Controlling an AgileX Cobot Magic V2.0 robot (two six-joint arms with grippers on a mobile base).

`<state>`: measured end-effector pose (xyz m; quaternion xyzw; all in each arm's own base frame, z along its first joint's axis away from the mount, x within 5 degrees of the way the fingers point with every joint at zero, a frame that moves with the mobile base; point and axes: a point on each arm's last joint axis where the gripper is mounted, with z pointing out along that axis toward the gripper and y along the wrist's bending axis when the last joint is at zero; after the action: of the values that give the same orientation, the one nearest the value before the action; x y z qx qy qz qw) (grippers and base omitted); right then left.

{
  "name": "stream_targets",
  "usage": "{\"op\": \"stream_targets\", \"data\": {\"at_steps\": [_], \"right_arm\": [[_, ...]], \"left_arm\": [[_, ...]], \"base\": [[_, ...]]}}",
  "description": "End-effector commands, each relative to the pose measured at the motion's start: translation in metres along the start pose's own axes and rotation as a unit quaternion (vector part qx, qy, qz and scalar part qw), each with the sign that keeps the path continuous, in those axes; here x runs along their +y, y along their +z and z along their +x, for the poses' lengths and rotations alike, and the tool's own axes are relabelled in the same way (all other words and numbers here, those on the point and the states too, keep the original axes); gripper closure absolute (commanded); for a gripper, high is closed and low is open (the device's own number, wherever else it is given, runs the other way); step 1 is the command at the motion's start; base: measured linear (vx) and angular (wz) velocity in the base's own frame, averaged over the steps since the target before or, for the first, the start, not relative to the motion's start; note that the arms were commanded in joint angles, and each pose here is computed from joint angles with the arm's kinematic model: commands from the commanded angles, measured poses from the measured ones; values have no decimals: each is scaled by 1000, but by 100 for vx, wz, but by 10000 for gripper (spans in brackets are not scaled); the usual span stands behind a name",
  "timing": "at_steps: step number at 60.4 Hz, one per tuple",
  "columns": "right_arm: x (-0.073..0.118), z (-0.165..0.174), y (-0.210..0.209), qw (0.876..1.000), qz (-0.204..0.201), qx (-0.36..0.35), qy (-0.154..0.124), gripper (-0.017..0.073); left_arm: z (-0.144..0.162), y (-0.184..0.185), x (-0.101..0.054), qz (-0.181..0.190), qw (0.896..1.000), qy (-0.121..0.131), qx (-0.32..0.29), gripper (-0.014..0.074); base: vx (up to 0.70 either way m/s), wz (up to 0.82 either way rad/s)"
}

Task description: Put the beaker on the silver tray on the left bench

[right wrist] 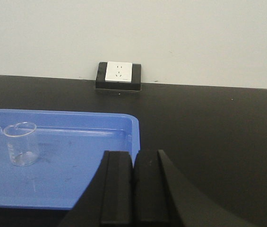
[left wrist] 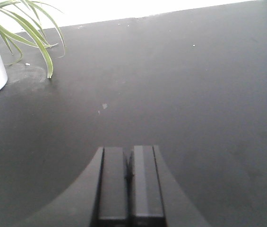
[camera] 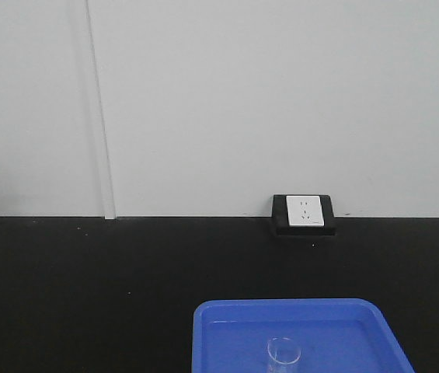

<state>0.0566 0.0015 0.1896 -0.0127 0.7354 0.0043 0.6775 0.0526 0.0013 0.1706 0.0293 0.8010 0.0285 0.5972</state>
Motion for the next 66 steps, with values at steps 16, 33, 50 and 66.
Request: {"op": "stream_targets", "data": {"at_steps": [16,33,50,66], "right_arm": [[-1,-12,-1,997,4,-72,0,571],[-2,-33,-7,983,8,-183,8,569],[-3,-90,-16,976,3,-214,38,559],[-3,-111,16,989,6,-144,36,547]], "left_arm": [[-1,1,-1,3,999,-1,-32,592],[-1,2,-1,3,999,-1,-32,592],[-1,2,-1,3,999,-1,-32,592],[-1,2,-1,3,999,-1,-32,592]], "base": [[0,0],[0,0],[0,0],[0,0]]}}
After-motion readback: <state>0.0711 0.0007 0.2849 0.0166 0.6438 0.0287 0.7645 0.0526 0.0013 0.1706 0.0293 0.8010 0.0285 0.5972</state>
